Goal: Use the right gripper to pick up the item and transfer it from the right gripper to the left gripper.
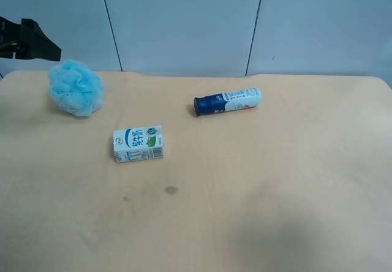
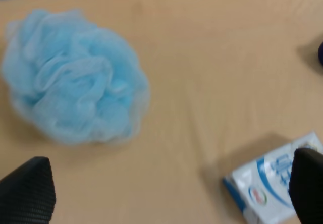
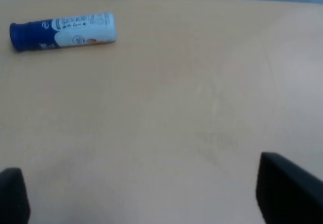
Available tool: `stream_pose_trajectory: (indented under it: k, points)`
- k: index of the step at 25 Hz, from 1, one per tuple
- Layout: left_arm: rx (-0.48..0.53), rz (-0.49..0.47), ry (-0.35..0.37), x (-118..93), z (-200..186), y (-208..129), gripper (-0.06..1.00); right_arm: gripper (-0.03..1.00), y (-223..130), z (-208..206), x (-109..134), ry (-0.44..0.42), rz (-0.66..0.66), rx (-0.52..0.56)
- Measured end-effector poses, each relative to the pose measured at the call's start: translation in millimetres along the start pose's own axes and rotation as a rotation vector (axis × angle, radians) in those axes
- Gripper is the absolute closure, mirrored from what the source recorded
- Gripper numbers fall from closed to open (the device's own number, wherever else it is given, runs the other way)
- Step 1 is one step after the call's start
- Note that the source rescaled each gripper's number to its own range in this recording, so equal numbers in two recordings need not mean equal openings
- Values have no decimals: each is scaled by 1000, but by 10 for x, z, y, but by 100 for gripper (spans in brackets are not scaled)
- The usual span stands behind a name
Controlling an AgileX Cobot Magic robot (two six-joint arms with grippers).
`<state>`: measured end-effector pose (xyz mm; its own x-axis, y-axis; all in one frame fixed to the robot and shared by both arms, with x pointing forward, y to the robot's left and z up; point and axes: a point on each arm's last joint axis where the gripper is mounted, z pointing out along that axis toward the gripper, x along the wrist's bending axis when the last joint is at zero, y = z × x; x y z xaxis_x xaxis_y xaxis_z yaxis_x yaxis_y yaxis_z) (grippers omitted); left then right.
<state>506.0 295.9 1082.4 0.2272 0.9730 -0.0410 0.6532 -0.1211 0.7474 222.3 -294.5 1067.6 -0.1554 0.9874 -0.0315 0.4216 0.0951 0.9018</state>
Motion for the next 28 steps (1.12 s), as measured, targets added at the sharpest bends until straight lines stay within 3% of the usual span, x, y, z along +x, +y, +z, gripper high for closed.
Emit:
stream_pose_trajectory:
  k: [6, 17, 28]
  points:
    - [-10, -11, 20, -148, -611, -67, -4, 11, 0, 0, 0, 0, 0, 0]
    - [-36, -1, -29, -482, -1498, -437, -4, 11, 0, 0, 0, 0, 0, 0]
    - [-1, -10, 9, -578, -1485, -1262, -4, 11, 0, 0, 0, 0, 0, 0]
